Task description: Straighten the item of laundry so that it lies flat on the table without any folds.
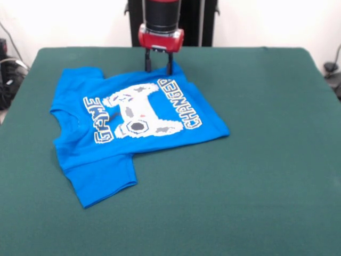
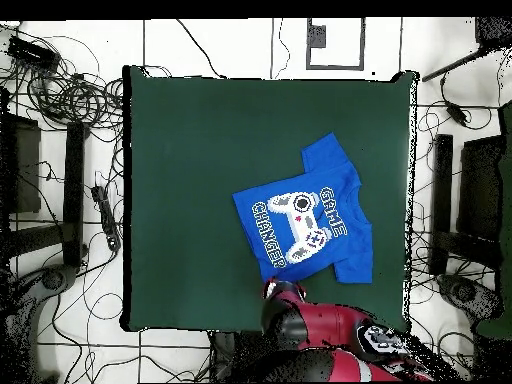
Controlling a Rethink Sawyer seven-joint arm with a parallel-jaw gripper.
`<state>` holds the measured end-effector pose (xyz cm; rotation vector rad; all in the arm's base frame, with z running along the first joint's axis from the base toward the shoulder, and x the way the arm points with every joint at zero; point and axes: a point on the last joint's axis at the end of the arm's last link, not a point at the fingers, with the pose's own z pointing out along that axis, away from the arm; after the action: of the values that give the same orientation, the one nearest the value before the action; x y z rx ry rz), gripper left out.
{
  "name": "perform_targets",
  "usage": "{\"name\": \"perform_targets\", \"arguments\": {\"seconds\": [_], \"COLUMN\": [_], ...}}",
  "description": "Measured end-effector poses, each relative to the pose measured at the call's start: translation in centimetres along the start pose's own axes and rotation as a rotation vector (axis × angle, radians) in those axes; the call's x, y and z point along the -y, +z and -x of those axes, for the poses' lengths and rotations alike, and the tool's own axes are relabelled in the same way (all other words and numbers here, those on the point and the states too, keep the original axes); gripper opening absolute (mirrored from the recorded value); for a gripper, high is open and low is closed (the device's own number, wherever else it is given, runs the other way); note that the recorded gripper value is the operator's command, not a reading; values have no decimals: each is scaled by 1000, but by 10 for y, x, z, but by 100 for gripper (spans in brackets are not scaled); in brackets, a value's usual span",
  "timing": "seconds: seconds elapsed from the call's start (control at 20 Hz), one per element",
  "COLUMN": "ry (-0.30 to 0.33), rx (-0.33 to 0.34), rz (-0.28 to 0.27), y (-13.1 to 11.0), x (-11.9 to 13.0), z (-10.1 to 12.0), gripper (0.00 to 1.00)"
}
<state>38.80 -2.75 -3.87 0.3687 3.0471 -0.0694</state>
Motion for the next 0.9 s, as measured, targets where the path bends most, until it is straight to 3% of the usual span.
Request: {"name": "perform_targets", "arguments": {"seconds": [0.9], "ry": [-17], "rx": [100], "rz": [40], "y": [0], "x": [8], "z": [-16], "gripper": [100]}}
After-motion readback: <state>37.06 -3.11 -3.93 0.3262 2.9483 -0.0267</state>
